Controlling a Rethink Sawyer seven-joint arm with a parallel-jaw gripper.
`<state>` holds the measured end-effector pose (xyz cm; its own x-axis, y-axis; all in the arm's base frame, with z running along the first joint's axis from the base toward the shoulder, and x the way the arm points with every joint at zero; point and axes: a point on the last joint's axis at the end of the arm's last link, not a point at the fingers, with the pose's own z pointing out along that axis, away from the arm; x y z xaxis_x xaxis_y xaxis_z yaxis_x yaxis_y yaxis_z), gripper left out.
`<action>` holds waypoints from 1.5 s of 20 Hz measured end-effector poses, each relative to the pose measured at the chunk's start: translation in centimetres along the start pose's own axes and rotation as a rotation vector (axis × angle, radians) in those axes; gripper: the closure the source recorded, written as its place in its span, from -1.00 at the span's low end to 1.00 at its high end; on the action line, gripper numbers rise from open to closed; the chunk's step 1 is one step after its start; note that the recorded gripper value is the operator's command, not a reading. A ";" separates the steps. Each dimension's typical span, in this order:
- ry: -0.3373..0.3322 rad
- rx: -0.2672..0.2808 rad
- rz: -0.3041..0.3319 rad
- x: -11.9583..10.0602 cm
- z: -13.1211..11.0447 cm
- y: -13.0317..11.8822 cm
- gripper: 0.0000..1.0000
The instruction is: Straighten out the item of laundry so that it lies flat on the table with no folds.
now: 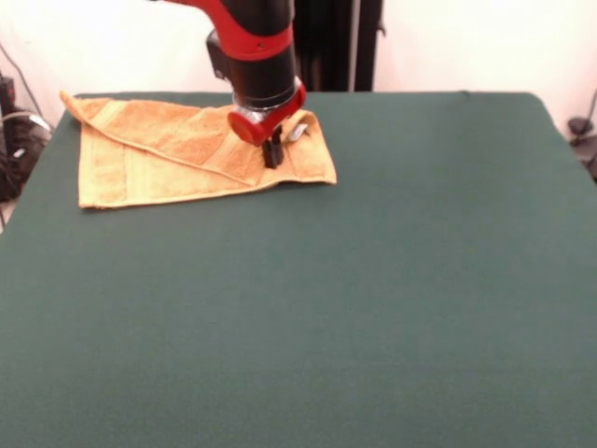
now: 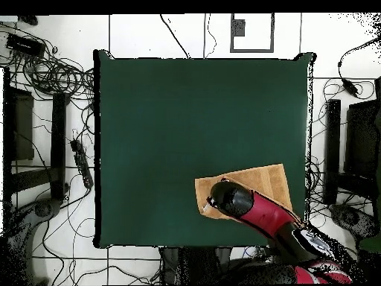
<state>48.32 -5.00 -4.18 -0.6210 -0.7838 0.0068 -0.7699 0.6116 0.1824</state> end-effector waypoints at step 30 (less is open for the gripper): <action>-0.293 -0.026 -0.083 3.5 0.5 -0.6 1.00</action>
<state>46.47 -8.07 -4.79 -0.5751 -0.7640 -0.2926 -0.8180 0.5410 0.1953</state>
